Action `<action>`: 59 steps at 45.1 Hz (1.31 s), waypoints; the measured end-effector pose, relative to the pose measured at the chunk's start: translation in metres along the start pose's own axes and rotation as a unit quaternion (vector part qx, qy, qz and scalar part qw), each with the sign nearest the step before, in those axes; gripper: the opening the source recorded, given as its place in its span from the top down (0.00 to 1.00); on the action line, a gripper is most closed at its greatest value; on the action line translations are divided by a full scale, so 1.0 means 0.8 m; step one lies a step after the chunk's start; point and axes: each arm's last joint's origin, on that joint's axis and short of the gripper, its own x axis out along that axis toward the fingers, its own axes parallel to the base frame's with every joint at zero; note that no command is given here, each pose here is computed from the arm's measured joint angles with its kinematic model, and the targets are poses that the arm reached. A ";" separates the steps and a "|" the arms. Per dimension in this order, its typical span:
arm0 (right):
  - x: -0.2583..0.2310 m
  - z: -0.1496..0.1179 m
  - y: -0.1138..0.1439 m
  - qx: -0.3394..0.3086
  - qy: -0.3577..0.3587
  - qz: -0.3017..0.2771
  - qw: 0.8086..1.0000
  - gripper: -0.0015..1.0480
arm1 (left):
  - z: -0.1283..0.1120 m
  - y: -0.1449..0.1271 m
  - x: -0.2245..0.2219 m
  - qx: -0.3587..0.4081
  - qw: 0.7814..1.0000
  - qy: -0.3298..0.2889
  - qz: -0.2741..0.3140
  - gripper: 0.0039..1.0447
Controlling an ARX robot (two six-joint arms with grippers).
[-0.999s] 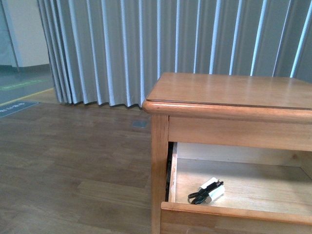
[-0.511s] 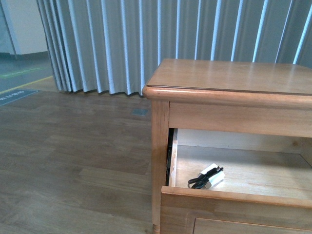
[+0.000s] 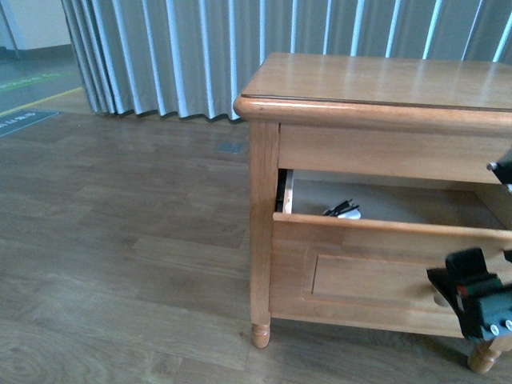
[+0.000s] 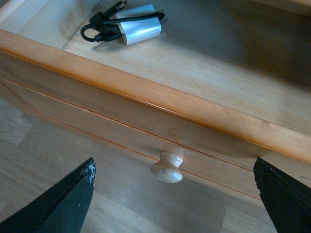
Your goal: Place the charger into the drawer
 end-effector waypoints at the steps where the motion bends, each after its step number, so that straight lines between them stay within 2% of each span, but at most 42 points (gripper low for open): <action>1: 0.005 0.003 0.000 0.001 -0.004 0.000 1.000 0.08 | 0.000 0.000 0.000 0.000 1.000 0.000 0.000 0.06; 11: 0.072 0.038 -0.012 0.028 -0.037 -0.007 0.999 0.08 | 0.000 0.000 0.000 0.000 1.000 0.000 0.000 0.06; 20: 0.106 0.060 -0.019 0.045 -0.062 -0.014 0.997 0.08 | 0.000 0.000 0.000 0.000 1.000 0.000 0.000 0.06; 40: 0.125 0.056 -0.016 0.085 -0.062 -0.019 0.994 0.08 | 0.000 0.000 0.000 0.000 1.000 0.000 0.000 0.06; 46: 0.108 0.061 -0.014 0.079 -0.075 -0.020 0.994 0.08 | 0.000 0.000 0.000 0.000 1.000 0.000 0.000 0.06; 54: 0.041 0.074 -0.011 0.070 -0.105 -0.020 0.992 0.08 | 0.000 0.000 0.000 0.000 1.000 0.000 0.000 0.06; 59: -0.021 0.066 -0.009 0.073 -0.107 -0.022 0.991 0.08 | 0.000 0.000 0.000 0.000 1.000 0.000 0.000 0.06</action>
